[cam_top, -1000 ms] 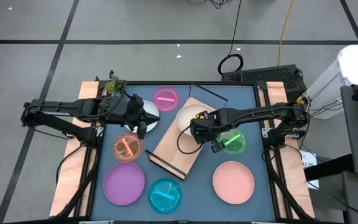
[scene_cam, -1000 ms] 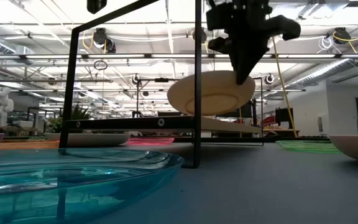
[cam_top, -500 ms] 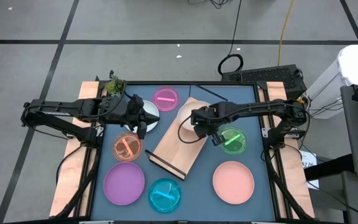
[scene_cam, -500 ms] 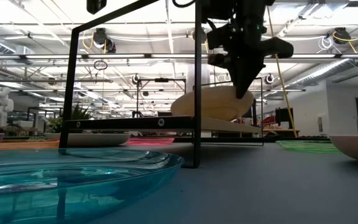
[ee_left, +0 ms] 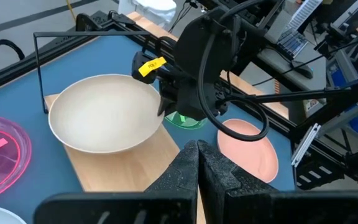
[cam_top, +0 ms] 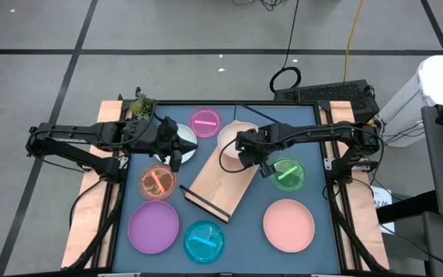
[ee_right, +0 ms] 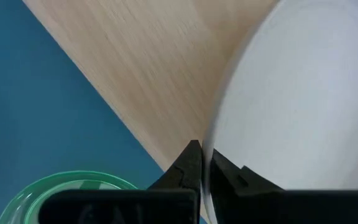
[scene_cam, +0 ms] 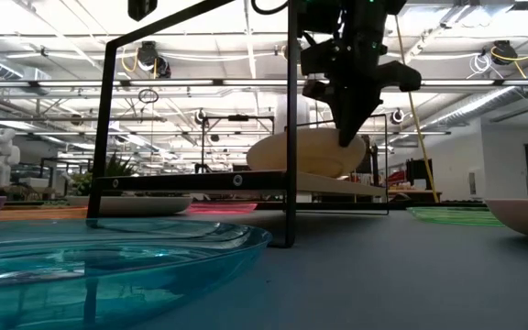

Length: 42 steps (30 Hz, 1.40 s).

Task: Place and stack plates onto a shelf
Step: Put the light brown plate on the shelf

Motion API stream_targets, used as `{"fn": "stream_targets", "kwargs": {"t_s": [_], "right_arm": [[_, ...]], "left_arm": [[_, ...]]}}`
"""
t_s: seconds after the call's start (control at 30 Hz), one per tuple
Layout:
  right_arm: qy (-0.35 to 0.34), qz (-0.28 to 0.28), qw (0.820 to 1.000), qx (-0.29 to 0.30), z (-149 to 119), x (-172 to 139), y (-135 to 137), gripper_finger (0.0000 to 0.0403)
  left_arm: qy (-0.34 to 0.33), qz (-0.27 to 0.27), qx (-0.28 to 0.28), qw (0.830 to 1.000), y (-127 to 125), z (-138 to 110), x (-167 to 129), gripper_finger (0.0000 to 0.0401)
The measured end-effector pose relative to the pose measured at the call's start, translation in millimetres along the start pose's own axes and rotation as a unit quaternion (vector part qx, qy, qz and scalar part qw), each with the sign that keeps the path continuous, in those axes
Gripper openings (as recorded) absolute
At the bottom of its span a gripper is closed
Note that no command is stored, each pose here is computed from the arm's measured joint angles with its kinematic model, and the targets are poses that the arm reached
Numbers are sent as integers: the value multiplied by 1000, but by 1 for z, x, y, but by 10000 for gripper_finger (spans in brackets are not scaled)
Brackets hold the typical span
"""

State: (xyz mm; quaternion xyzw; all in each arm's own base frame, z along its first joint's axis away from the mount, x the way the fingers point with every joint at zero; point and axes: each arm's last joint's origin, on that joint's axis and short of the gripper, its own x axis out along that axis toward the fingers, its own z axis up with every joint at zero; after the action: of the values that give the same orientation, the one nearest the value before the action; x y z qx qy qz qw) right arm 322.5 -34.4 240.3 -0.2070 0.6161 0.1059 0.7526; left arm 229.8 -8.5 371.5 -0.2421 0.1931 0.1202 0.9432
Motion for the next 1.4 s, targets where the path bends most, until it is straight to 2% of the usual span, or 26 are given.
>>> {"fn": "stream_targets", "kwargs": {"t_s": [0.73, 1.2, 1.4], "right_arm": [[17, 2, 1000, -4, -18, 39, 13, 8], [8, 1, 1000, 1, -17, 41, 12, 13], [8, 2, 1000, 27, -17, 41, 12, 13]], "left_arm": [[-1, 4, 3, 1000, 0, 0, 0, 3], [-3, 11, 3, 1000, 1, 0, 0, 3], [-3, 12, 3, 1000, 1, 0, 0, 3]]}}
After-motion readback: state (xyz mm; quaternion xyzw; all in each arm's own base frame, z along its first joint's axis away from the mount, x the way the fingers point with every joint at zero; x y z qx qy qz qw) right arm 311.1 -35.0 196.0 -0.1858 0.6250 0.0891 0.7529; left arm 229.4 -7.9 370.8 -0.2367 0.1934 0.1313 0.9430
